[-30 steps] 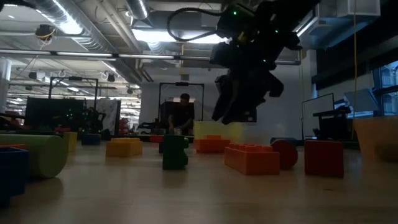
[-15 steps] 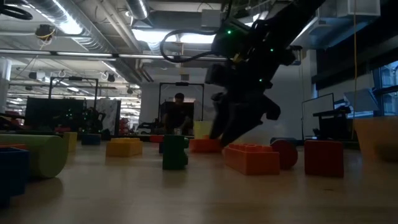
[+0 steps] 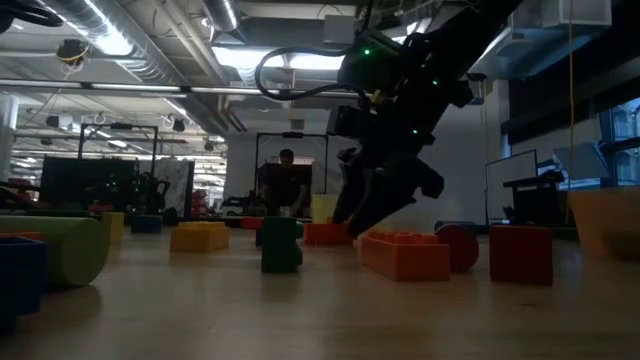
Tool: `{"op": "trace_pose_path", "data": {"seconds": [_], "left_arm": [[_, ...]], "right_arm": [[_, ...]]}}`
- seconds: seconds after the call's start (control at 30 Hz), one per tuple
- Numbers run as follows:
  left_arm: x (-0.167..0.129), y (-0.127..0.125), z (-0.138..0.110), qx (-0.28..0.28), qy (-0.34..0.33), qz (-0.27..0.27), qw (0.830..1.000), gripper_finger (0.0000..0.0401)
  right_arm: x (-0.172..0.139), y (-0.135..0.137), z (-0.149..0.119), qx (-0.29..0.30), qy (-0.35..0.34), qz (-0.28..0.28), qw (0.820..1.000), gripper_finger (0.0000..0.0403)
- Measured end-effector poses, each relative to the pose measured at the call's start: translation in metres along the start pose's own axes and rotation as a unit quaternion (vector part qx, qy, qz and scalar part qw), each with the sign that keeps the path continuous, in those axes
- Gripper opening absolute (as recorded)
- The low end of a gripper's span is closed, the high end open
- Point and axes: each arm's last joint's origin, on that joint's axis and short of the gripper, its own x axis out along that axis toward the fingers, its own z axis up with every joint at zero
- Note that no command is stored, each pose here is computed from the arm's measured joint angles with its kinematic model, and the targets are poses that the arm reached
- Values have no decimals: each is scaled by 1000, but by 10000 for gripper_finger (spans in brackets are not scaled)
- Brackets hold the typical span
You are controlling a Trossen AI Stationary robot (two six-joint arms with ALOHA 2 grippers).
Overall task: Sort blocks by size
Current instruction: Put the orange rectangular game piece into the orange bin
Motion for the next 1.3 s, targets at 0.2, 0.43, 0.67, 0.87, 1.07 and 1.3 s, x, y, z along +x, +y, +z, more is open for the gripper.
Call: {"op": "trace_pose_path", "data": {"seconds": [0.2,0.43,0.67,0.87,1.07,1.3], "left_arm": [[0,0,0,0,-8,-3,1000,176],[0,0,0,0,-9,-2,1000,178],[0,0,0,0,-9,-2,1000,178],[0,0,1,0,-9,-2,1000,178],[0,0,1,0,-9,-2,1000,178],[0,0,0,1,-9,-3,1000,178]], "right_arm": [[0,-2,0,-6,4,-14,1000,248],[-1,-3,1,-22,1,-33,999,248],[-1,-7,0,-25,9,-51,998,248],[1,-11,-3,-19,11,-46,999,248],[10,-13,-9,-14,15,-28,999,248],[12,-11,-8,-5,4,-13,1000,233]]}}
